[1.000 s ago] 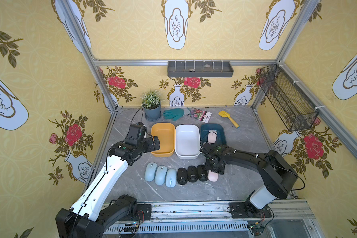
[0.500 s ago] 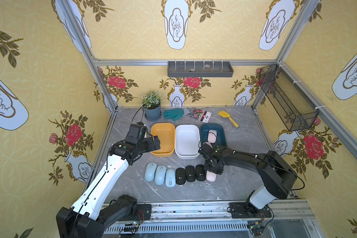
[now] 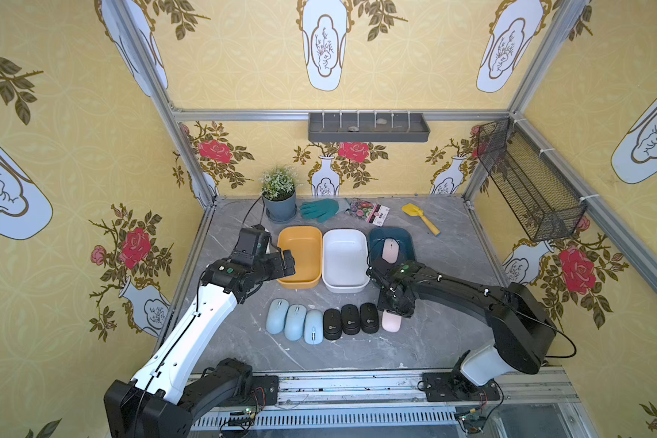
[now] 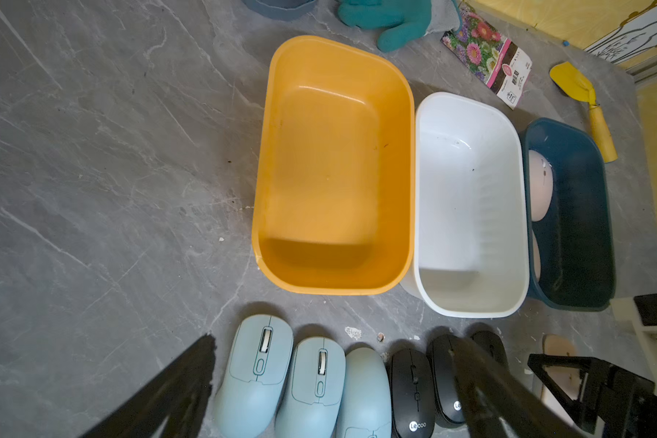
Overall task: Place the mice by color into the storage box
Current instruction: Pick up the mouse from the center of the board, then place the mouse in the storage box.
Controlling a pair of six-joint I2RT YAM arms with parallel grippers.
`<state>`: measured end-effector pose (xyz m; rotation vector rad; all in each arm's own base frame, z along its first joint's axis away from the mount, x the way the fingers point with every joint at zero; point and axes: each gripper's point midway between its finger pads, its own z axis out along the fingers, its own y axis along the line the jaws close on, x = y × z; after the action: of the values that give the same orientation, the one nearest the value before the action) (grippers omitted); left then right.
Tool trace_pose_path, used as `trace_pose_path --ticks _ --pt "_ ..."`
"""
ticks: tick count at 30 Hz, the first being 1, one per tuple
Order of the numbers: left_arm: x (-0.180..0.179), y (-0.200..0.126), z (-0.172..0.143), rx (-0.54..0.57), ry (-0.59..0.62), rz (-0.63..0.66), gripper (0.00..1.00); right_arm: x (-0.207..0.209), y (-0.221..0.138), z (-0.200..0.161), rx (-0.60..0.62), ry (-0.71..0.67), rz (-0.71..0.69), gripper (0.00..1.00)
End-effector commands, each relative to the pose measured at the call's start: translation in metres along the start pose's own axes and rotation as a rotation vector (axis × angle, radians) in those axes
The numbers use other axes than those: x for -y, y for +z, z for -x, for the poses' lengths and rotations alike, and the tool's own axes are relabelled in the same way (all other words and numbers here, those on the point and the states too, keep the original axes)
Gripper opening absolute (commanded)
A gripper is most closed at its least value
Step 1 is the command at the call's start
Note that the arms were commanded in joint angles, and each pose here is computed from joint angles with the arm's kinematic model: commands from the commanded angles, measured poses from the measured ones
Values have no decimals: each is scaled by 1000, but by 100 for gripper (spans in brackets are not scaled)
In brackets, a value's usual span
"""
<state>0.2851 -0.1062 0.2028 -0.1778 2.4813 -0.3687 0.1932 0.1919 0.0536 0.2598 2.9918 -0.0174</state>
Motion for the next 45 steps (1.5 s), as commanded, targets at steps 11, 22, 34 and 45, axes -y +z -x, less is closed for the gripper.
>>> trace_pose_path --ticks 11,22,34,45 --pt "4 -1 8 15 -1 -8 99 4 -76 72 120 -32 100 51" --pt "2 -7 10 28 -2 4 99 7 -64 169 208 -78 114 51" --pt "0 -2 14 13 10 35 99 -16 2 203 143 -96 143 50" --pt "-1 2 11 10 1 37 99 -4 33 197 92 -89 81 52"
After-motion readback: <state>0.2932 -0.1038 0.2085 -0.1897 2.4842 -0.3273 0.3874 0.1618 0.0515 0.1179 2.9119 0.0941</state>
